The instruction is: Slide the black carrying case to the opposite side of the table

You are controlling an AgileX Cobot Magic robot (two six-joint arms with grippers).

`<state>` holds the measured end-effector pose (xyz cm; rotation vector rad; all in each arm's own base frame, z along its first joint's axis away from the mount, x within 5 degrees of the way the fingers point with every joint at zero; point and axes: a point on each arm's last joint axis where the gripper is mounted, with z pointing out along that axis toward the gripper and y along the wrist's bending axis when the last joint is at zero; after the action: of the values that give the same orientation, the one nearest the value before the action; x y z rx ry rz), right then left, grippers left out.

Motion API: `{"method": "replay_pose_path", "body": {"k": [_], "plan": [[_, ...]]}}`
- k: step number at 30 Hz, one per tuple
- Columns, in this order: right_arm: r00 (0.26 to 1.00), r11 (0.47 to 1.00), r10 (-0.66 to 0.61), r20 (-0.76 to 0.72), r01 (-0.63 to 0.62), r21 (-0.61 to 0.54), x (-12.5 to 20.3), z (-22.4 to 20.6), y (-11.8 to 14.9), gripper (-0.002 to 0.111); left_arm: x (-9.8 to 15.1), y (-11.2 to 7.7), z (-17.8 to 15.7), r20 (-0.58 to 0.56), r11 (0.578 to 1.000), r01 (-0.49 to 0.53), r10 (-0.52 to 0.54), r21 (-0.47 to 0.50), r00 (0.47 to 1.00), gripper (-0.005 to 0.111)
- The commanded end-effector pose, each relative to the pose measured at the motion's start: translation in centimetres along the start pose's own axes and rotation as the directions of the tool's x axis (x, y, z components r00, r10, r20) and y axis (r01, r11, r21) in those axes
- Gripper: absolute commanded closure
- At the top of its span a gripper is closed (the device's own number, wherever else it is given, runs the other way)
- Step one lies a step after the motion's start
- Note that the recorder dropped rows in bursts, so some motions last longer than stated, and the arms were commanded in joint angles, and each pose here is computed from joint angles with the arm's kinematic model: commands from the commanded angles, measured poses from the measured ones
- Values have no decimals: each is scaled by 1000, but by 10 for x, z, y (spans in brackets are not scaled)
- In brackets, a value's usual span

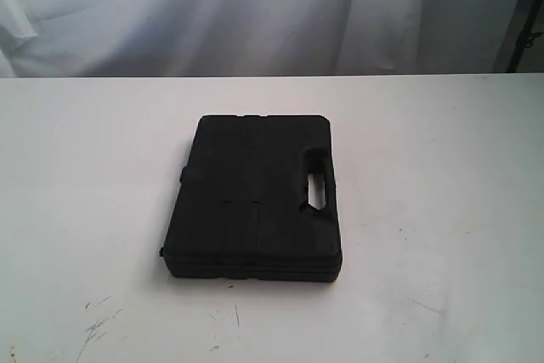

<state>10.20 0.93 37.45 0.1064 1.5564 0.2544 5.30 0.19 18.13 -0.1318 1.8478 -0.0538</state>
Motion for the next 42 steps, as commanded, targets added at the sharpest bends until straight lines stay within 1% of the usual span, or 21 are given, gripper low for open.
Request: {"method": "replay_pose_path", "body": {"k": [1,3,6,8,10,15,16,18,20,21,24,25,28,31,36,42], "plan": [[863,997,52,-502,-18,72,48,41,-6,108,1,0,0,5,1000,-4,4,-1,1000,107],[757,995,73,-650,-12,98,66,46,-9,108,1,0,0,5,1000,-4,4,-1,1000,107],[602,992,101,-792,0,126,84,46,-11,108,1,0,0,5,1000,-4,4,-1,1000,107],[549,991,98,-830,20,131,91,47,-13,108,1,0,0,5,1000,-1,1,-1,1000,107],[540,991,100,-836,22,133,93,49,-13,108,1,0,0,5,1000,-1,1,-1,1000,107],[585,991,119,-803,-27,128,90,53,-10,108,1,0,0,5,1000,-1,1,-1,1000,107],[595,993,113,-796,-36,114,89,54,-9,108,1,0,0,5,1000,-1,1,-1,1000,107],[611,997,75,-788,-60,48,85,58,-3,108,1,0,0,5,1000,-1,1,-1,1000,107],[608,995,66,-791,-97,8,82,62,3,108,1,0,0,5,1000,-1,1,-1,1000,107],[601,994,71,-796,-112,4,80,65,5,108,1,0,0,5,1000,-3,3,-1,1000,107],[566,993,37,-824,-112,-33,75,76,14,108,1,0,0,5,1000,-3,3,-1,1000,107],[564,992,27,-825,-115,-45,72,80,17,108,1,0,0,5,1000,-3,3,-1,1000,107],[551,988,-2,-834,-126,-85,68,97,32,108,1,0,0,5,1000,-3,3,-1,1000,107],[518,985,-29,-855,-130,-112,70,114,47,108,1,0,0,5,1000,-3,3,-1,1000,107],[457,988,-70,-887,-93,-126,86,143,71,108,1,0,0,5,1000,-1,1,-1,1000,107],[364,990,-111,-925,-45,-137,122,178,103,108,1,0,0,5,1000,-1,1,-1,1000,107]]}}
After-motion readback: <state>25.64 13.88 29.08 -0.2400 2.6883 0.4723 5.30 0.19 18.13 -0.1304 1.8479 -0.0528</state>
